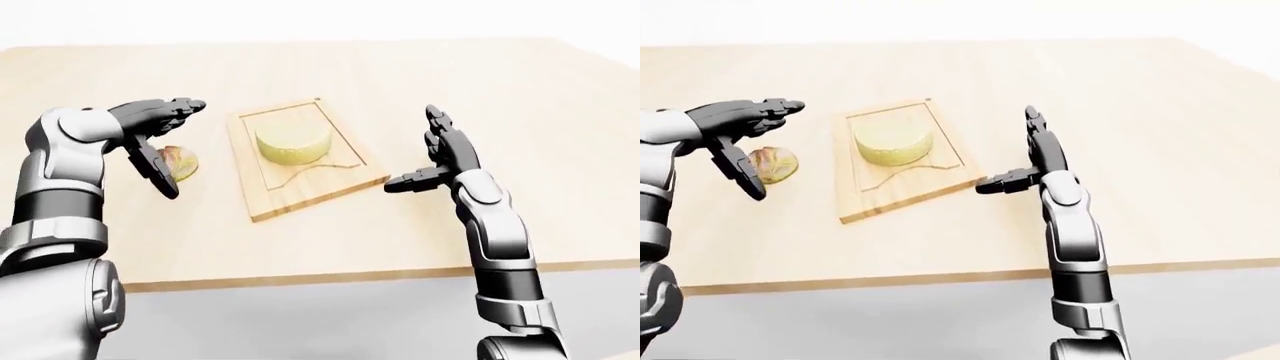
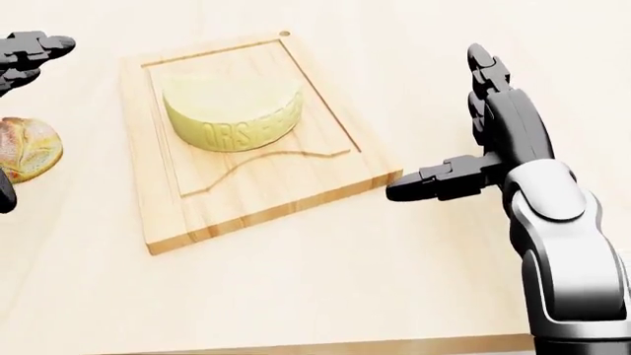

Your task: Place the bread and cheese on the cutting board.

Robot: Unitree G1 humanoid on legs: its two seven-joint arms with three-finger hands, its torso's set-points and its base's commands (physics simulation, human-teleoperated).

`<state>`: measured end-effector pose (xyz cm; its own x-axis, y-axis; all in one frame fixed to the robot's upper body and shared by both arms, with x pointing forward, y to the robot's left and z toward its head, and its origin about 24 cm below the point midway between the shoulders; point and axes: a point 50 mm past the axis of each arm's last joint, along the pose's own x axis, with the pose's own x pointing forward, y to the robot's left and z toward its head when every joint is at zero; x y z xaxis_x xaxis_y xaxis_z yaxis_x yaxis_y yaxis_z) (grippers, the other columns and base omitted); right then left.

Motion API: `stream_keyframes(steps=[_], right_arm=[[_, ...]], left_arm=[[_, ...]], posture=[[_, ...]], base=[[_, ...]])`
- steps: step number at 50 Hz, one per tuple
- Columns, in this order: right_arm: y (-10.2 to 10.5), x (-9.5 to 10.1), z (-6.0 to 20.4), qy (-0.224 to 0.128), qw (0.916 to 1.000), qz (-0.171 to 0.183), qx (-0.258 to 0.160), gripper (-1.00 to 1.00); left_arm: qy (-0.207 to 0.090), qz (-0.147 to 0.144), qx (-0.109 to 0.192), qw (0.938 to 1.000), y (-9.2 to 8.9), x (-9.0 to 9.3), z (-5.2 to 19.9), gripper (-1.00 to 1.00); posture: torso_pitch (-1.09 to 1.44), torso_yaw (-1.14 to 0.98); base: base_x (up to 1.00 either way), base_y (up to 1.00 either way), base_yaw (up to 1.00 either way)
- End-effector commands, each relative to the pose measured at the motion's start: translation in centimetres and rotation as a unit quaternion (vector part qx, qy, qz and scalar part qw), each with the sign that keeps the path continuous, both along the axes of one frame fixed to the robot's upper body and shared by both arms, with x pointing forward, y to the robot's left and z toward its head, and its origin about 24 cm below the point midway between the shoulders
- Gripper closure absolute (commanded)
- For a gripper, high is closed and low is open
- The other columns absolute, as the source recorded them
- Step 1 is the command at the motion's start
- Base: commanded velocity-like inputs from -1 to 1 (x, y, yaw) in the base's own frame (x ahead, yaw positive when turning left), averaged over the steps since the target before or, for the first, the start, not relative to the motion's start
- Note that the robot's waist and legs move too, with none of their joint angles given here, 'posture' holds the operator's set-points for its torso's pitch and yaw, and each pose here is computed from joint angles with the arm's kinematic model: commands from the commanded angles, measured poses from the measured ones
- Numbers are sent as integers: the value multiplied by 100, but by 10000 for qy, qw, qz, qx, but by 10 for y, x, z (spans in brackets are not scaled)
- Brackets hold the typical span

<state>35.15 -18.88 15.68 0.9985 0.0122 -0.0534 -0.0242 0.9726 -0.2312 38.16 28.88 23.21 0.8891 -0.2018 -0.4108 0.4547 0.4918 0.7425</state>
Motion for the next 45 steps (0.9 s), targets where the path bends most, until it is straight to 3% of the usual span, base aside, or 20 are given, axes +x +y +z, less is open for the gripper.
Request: stream_keyframes(steps=[1,8,10,20,21,22,24,33,35,37,45], right_arm=[[2,0,23,-516,9986,44,-71,-100],[-1,-3,29,-534,9985,22,-107,-100],[-1,-4,30,-542,9985,23,-105,-100],[0,-1,25,-505,9987,33,-95,-100],[1,-2,24,-501,9987,41,-124,-100],[2,-1,24,-500,9987,47,-129,-100],[2,-1,25,-504,9986,52,-134,-100],[5,-2,22,-504,9986,65,-135,-100],[0,-3,20,-501,9986,37,-175,-100],[-4,-5,25,-525,9985,-3,-185,-100],[-3,-3,36,-601,9980,7,-203,-100]], left_arm=[[-475,-39,41,9989,-2,0,21,-100],[-436,18,57,9990,-1,1,15,-100],[-427,107,236,9988,1,2,10,-100],[-567,545,274,9965,14,2,14,-100],[-613,582,309,9959,16,1,14,-4],[-663,629,295,9954,17,1,16,46],[-697,663,314,9949,19,1,16,53],[-733,788,415,9933,21,1,5,29],[-848,849,525,9914,22,2,-4,45],[-977,887,543,9898,21,4,0,99],[-1479,847,359,9847,8,8,55,98]], posture=[[0,0],[0,0],[0,0],[0,0],[0,0],[0,0],[0,0],[0,0],[0,0],[0,0],[0,0]], base=[[0,0,0],[0,0,0],[0,0,0],[0,0,0],[0,0,0],[0,0,0],[0,0,0],[0,0,0],[0,0,0],[0,0,0],[0,0,0]])
